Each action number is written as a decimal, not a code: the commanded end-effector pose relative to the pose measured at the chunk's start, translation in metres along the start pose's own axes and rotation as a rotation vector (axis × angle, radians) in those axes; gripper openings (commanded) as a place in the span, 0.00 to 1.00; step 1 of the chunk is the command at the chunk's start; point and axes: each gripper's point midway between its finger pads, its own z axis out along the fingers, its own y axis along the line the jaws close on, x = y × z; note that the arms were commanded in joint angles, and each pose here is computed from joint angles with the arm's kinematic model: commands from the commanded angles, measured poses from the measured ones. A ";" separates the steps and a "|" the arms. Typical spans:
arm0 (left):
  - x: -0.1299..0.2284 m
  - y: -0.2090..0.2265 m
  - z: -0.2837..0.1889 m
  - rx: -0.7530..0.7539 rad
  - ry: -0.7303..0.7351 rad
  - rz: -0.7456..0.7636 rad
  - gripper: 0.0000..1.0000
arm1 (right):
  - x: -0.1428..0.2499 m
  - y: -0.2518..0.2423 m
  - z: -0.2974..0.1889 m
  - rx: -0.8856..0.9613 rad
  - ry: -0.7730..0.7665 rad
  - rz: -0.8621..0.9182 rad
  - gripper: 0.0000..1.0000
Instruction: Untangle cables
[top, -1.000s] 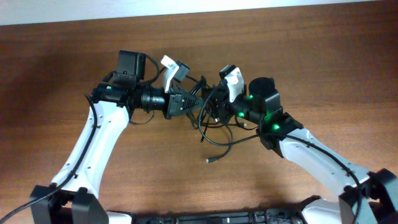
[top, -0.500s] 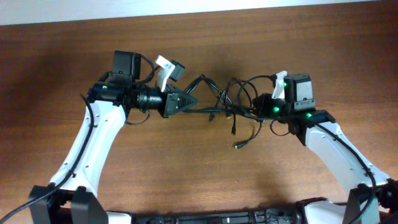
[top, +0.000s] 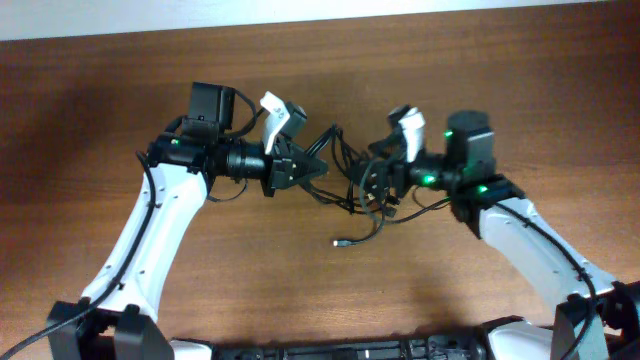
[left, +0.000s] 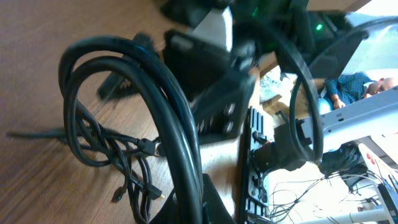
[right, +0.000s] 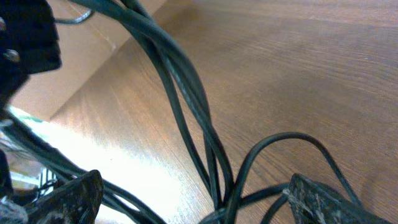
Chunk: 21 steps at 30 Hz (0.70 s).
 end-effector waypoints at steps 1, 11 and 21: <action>-0.031 -0.054 -0.020 0.071 -0.091 0.175 0.00 | 0.009 -0.056 0.011 0.479 -0.033 0.170 0.99; -0.061 -0.093 -0.114 -0.384 -0.266 0.256 0.00 | 0.093 -0.180 -0.107 0.994 0.037 0.680 0.99; -0.046 -0.016 -0.097 -0.422 -0.196 -0.061 0.00 | 0.099 -0.181 -0.113 1.009 0.053 0.705 0.98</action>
